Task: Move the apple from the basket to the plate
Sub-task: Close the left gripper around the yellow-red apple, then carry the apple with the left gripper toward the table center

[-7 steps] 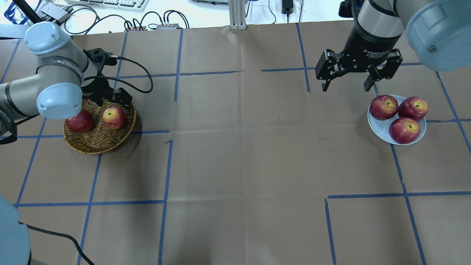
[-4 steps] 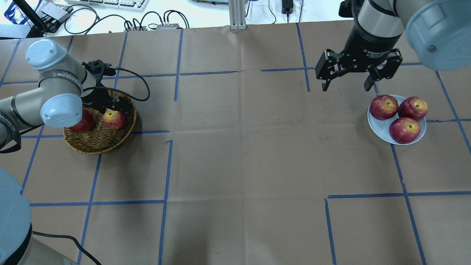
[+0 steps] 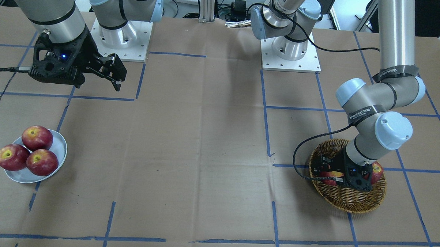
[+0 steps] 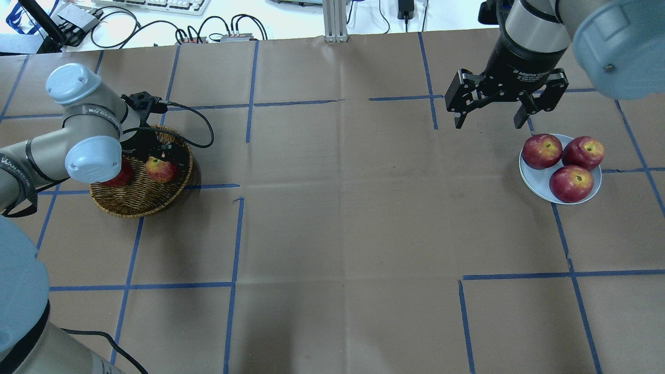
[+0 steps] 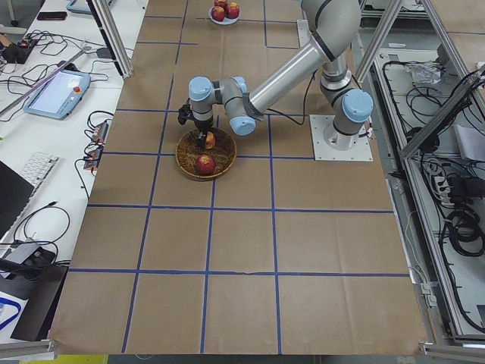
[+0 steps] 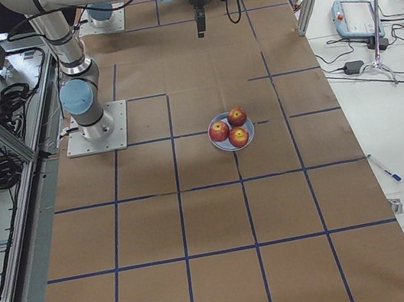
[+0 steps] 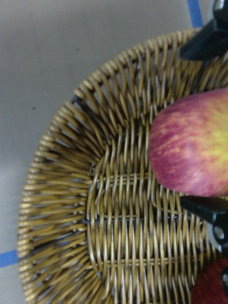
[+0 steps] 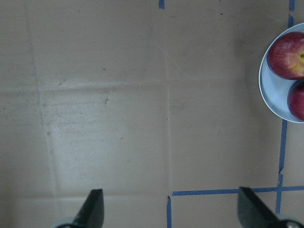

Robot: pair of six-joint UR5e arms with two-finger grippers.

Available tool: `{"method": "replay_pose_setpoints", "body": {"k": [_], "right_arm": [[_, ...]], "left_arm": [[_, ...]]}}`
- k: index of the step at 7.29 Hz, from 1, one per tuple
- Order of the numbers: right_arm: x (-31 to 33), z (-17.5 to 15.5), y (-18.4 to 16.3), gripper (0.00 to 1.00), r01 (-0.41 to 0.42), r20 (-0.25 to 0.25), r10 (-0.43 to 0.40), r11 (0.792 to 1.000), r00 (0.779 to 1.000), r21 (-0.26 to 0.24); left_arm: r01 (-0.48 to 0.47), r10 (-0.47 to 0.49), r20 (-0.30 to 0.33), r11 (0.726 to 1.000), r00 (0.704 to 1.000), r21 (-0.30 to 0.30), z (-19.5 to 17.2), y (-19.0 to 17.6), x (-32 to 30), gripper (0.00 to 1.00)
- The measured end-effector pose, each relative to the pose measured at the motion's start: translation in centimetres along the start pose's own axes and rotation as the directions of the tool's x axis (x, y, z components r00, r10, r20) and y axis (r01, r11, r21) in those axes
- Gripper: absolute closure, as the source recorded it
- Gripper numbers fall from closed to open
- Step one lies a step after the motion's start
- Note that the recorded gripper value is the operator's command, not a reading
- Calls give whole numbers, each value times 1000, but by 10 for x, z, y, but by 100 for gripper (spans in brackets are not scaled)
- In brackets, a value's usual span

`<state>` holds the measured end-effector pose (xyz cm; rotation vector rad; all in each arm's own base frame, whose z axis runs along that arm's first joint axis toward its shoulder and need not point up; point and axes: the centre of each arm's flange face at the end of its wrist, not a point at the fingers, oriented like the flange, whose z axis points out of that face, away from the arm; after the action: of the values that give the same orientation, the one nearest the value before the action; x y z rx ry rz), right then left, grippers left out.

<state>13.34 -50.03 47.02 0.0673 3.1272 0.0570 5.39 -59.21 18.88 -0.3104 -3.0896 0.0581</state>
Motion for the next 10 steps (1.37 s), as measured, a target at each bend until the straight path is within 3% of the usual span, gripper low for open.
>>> {"method": "replay_pose_setpoints", "body": {"k": [1, 3, 5, 7, 9, 10], "right_arm": [[0, 0, 0, 0, 0, 0, 0, 1000, 1000, 0], [0, 0, 0, 0, 1, 0, -1, 1000, 1000, 0], [0, 0, 0, 0, 0, 0, 0, 1000, 1000, 0], [0, 0, 0, 0, 1, 0, -1, 1000, 1000, 0], [0, 0, 0, 0, 0, 0, 0, 1000, 1000, 0], [0, 0, 0, 0, 0, 0, 0, 1000, 1000, 0]], "left_arm": [[1, -1, 10, 1000, 1000, -3, 1, 0, -2, 37], [0, 1, 17, 1000, 1000, -6, 2, 1, -5, 45], [6, -6, 24, 1000, 1000, 4, -3, 1, -12, 44], [22, -26, 57, 998, 998, 65, -46, -4, -8, 44], [24, -31, 59, 993, 998, 112, -87, -14, 56, 43], [-31, 25, 55, 993, 998, 115, -93, -19, 113, 43]]}}
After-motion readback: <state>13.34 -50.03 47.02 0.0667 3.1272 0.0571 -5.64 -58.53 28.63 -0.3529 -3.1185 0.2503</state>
